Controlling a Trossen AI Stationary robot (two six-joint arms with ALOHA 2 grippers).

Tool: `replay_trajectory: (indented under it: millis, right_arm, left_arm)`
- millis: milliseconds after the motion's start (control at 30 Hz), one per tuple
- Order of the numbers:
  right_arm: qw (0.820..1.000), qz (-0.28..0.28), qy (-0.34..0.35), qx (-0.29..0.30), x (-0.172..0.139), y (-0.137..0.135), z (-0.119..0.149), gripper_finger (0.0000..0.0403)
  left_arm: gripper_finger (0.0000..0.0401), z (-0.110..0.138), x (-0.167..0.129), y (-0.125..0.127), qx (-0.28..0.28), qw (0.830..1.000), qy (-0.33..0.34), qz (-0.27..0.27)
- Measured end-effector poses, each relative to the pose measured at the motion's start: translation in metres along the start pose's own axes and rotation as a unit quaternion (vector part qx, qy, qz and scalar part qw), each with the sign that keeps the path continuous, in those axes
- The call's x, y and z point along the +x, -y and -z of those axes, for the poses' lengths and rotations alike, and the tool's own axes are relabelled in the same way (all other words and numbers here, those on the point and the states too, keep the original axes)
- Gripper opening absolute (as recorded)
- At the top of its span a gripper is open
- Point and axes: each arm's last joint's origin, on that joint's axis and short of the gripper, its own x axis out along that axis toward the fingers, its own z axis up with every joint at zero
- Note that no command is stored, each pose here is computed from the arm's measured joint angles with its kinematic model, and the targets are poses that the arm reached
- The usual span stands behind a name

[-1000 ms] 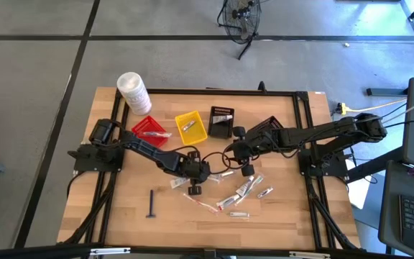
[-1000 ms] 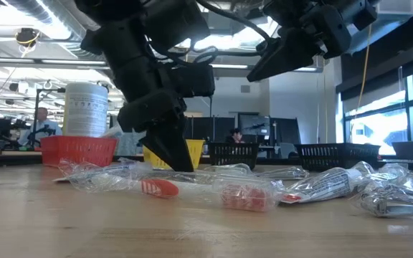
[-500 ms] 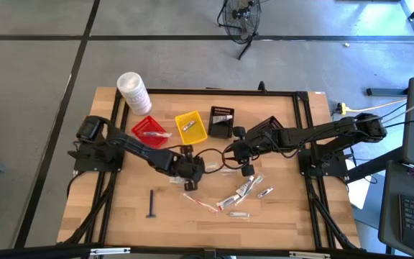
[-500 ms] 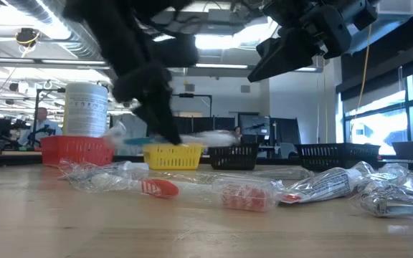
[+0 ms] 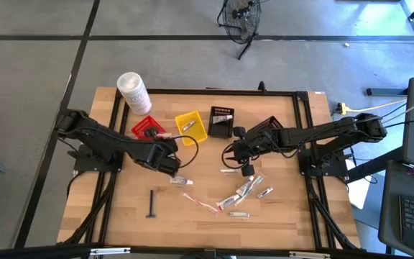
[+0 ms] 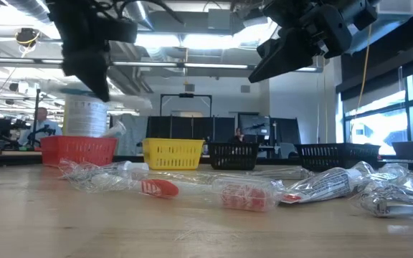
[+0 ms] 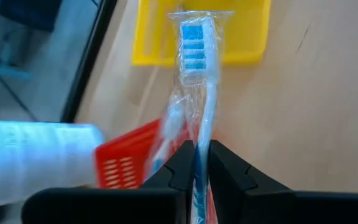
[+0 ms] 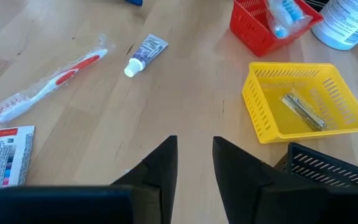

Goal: Pick & Place Travel size toiletries
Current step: Put the blue toothbrush into the red bin

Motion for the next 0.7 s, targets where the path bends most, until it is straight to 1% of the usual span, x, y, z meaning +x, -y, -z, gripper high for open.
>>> replay_trajectory:
  millis: [100,167,200,233,333,400,433,500,600,700]
  right_arm:
    - [1.000,0.000,0.000,0.000,0.000,0.000,0.000,0.0112]
    - [1.000,0.000,0.000,0.000,0.000,0.000,0.000,0.0115]
    - [1.000,0.000,0.000,0.000,0.000,0.000,0.000,0.0116]
    - [1.000,0.000,0.000,0.000,0.000,0.000,0.000,0.0118]
    - [1.000,0.000,-0.001,0.001,0.000,0.000,0.000,0.0121]
    - [1.000,0.000,-0.001,0.000,0.000,0.000,0.000,0.0120]
    - [1.000,0.000,-0.001,0.000,0.000,0.000,0.000,0.0120]
    - [1.000,0.000,0.000,0.000,0.000,0.000,0.000,0.0116]
    - [1.000,0.002,0.000,-0.004,0.000,0.000,0.000,0.0110]
    - [1.000,0.002,0.000,-0.018,0.000,0.000,0.000,0.0104]
  left_arm:
    - [0.0028,0.002,0.001,-0.001,0.077,0.997,-0.003,-0.009]
    - [0.0028,0.004,0.005,0.001,0.134,0.991,0.000,-0.012]
    - [0.0028,0.006,0.007,0.001,0.156,0.988,-0.001,-0.013]
    - [0.0028,0.008,0.009,0.001,0.164,0.986,-0.002,-0.008]
    - [0.0028,0.015,0.015,-0.001,0.157,0.987,-0.005,0.042]
    - [0.0028,0.020,0.016,-0.006,0.146,0.987,0.012,0.068]
    - [0.0028,0.022,0.014,-0.009,0.141,0.987,0.028,0.074]
    - [0.0028,0.027,0.010,-0.021,0.134,0.987,0.053,0.070]
    - [0.0029,0.033,0.002,-0.044,0.135,0.985,0.082,0.071]
    - [0.0029,0.042,0.000,-0.069,0.128,0.984,0.097,0.081]
